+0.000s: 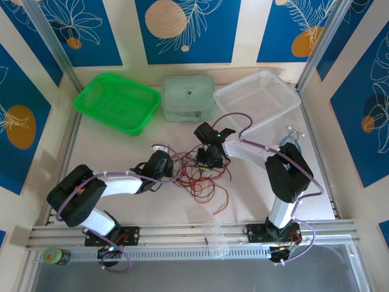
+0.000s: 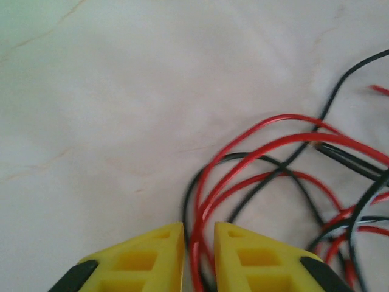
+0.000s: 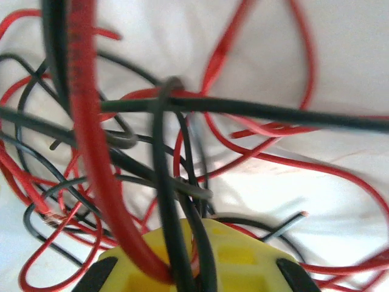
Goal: Untangle the cables
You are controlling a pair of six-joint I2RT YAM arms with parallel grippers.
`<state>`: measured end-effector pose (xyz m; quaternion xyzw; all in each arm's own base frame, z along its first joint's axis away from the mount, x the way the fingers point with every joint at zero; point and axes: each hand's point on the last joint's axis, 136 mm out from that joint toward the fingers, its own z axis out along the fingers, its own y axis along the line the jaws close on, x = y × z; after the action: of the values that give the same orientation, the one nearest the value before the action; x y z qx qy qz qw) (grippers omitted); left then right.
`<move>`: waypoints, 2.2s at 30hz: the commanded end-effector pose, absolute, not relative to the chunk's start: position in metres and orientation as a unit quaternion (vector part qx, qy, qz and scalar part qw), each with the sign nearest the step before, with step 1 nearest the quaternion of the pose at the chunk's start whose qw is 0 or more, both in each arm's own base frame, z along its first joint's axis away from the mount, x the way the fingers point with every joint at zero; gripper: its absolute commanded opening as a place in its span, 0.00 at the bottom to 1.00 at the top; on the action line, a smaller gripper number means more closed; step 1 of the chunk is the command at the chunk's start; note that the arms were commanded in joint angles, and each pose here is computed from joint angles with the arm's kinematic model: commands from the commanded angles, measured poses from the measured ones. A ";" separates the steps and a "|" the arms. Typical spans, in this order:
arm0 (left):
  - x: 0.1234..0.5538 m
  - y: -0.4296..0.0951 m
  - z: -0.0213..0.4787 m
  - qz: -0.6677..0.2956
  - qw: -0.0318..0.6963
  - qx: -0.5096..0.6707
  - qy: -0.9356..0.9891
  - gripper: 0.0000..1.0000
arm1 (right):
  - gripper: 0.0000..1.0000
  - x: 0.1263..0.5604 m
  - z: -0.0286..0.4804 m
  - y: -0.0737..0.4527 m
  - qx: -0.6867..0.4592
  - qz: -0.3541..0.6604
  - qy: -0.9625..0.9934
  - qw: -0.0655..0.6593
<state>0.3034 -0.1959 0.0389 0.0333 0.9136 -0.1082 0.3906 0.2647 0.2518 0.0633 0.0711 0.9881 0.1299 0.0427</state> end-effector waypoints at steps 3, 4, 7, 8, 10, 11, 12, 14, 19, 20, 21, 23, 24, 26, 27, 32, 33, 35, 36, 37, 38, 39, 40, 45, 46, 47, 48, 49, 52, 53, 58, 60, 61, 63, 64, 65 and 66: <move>0.302 -0.164 0.028 -0.053 0.385 -0.004 0.922 0.18 | 0.00 0.265 0.100 0.197 0.032 0.046 0.993 0.102; 0.303 -0.162 0.030 -0.049 0.386 -0.007 0.921 0.18 | 0.00 0.264 0.104 0.190 0.021 0.037 0.993 0.109; 0.304 -0.157 0.033 -0.037 0.388 -0.010 0.921 0.16 | 0.00 0.263 0.115 0.181 -0.016 0.050 0.991 0.126; 0.305 -0.155 0.033 -0.032 0.388 -0.012 0.921 0.16 | 0.00 0.262 0.120 0.183 -0.030 0.071 0.989 0.130; 0.304 -0.152 0.034 -0.026 0.387 -0.016 0.922 0.16 | 0.00 0.260 0.133 0.192 -0.053 0.136 0.980 0.136; 0.304 -0.151 0.036 -0.025 0.387 -0.017 0.921 0.16 | 0.00 0.257 0.143 0.199 -0.061 0.183 0.972 0.137; 0.304 -0.151 0.039 -0.027 0.389 -0.016 0.921 0.17 | 0.00 0.256 0.154 0.206 -0.066 0.227 0.962 0.140; 0.303 -0.155 0.048 -0.039 0.394 -0.011 0.918 0.25 | 0.00 0.252 0.180 0.219 -0.069 0.328 0.931 0.143; 0.299 -0.186 0.102 -0.133 0.433 0.050 0.890 0.63 | 0.00 0.249 0.216 0.234 -0.056 0.468 0.874 0.114; 0.296 -0.197 0.119 -0.165 0.446 0.073 0.877 0.72 | 0.00 0.250 0.217 0.235 -0.053 0.475 0.872 0.107; 0.293 -0.206 0.132 -0.192 0.453 0.093 0.866 0.78 | 0.00 0.251 0.215 0.236 -0.048 0.476 0.872 0.101; 0.285 -0.224 0.152 -0.230 0.453 0.137 0.850 0.85 | 0.00 0.254 0.209 0.234 -0.029 0.478 0.874 0.084; 0.283 -0.229 0.154 -0.236 0.447 0.150 0.850 0.86 | 0.00 0.256 0.206 0.233 -0.019 0.480 0.873 0.077; 0.280 -0.240 0.149 -0.247 0.427 0.174 0.852 0.86 | 0.00 0.261 0.203 0.229 0.007 0.493 0.868 0.064; 0.280 -0.244 0.142 -0.250 0.418 0.181 0.855 0.86 | 0.00 0.263 0.203 0.228 0.017 0.500 0.864 0.061; 0.284 -0.282 0.112 -0.281 0.383 0.207 0.856 0.88 | 0.00 0.276 0.203 0.219 0.095 0.518 0.848 0.062; 0.284 -0.289 0.108 -0.285 0.380 0.212 0.854 0.89 | 0.00 0.278 0.202 0.217 0.111 0.519 0.845 0.064; 0.287 -0.307 0.099 -0.292 0.371 0.226 0.852 0.95 | 0.00 0.282 0.201 0.213 0.148 0.523 0.837 0.069; 0.288 -0.314 0.095 -0.294 0.366 0.231 0.852 0.98 | 0.00 0.283 0.199 0.212 0.162 0.523 0.834 0.070; 0.289 -0.322 0.090 -0.297 0.360 0.236 0.853 0.98 | 0.00 0.284 0.197 0.210 0.177 0.521 0.832 0.070; 0.291 -0.329 0.085 -0.300 0.353 0.238 0.853 0.98 | 0.00 0.284 0.195 0.208 0.186 0.518 0.832 0.071; 0.293 -0.335 0.081 -0.303 0.349 0.237 0.854 0.98 | 0.00 0.284 0.192 0.207 0.192 0.516 0.832 0.069; 0.296 -0.339 0.075 -0.304 0.345 0.232 0.857 0.99 | 0.00 0.283 0.190 0.207 0.196 0.514 0.832 0.067; 0.326 -0.311 0.025 -0.178 0.320 0.157 0.917 0.87 | 0.00 0.281 0.181 0.206 0.208 0.508 0.834 0.053; 0.330 -0.296 0.016 -0.134 0.314 0.138 0.930 0.80 | 0.00 0.280 0.180 0.205 0.210 0.506 0.835 0.052; 0.332 -0.283 0.010 -0.102 0.311 0.126 0.937 0.74 | 0.00 0.279 0.179 0.204 0.213 0.504 0.836 0.052; 0.331 -0.272 0.005 -0.079 0.306 0.117 0.941 0.68 | 0.00 0.279 0.178 0.202 0.215 0.501 0.837 0.054; 0.331 -0.260 0.002 -0.057 0.303 0.106 0.945 0.60 | 0.00 0.278 0.177 0.199 0.218 0.496 0.838 0.057; 0.327 -0.229 -0.002 -0.004 0.295 0.085 0.952 0.42 | 0.00 0.277 0.174 0.189 0.229 0.479 0.845 0.065; 0.325 -0.219 -0.001 0.013 0.296 0.079 0.952 0.38 | 0.00 0.277 0.172 0.184 0.233 0.469 0.849 0.070; 0.319 -0.181 0.013 0.062 0.308 0.053 0.948 0.37 | 0.00 0.268 0.150 0.156 0.249 0.376 0.888 0.088; 0.318 -0.167 0.023 0.079 0.315 0.045 0.945 0.37 | 0.00 0.262 0.135 0.145 0.252 0.333 0.905 0.084; 0.319 -0.159 0.028 0.087 0.318 0.040 0.943 0.38 | 0.00 0.258 0.126 0.139 0.252 0.312 0.912 0.078; 0.320 -0.147 0.039 0.097 0.325 0.030 0.940 0.38 | 0.00 0.250 0.109 0.131 0.252 0.279 0.924 0.067; 0.320 -0.141 0.044 0.099 0.329 0.025 0.939 0.39 | 0.00 0.246 0.101 0.126 0.252 0.262 0.929 0.062; 0.321 -0.136 0.048 0.101 0.332 0.021 0.938 0.39 | 0.00 0.242 0.093 0.121 0.252 0.246 0.934 0.057; 0.321 -0.132 0.053 0.102 0.336 0.017 0.936 0.40 | 0.00 0.240 0.088 0.117 0.253 0.230 0.938 0.055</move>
<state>0.3251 -0.1613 0.0409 0.0290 0.9410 0.0551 0.3327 0.2605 0.1408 0.1168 0.2547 0.9122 0.3117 0.0763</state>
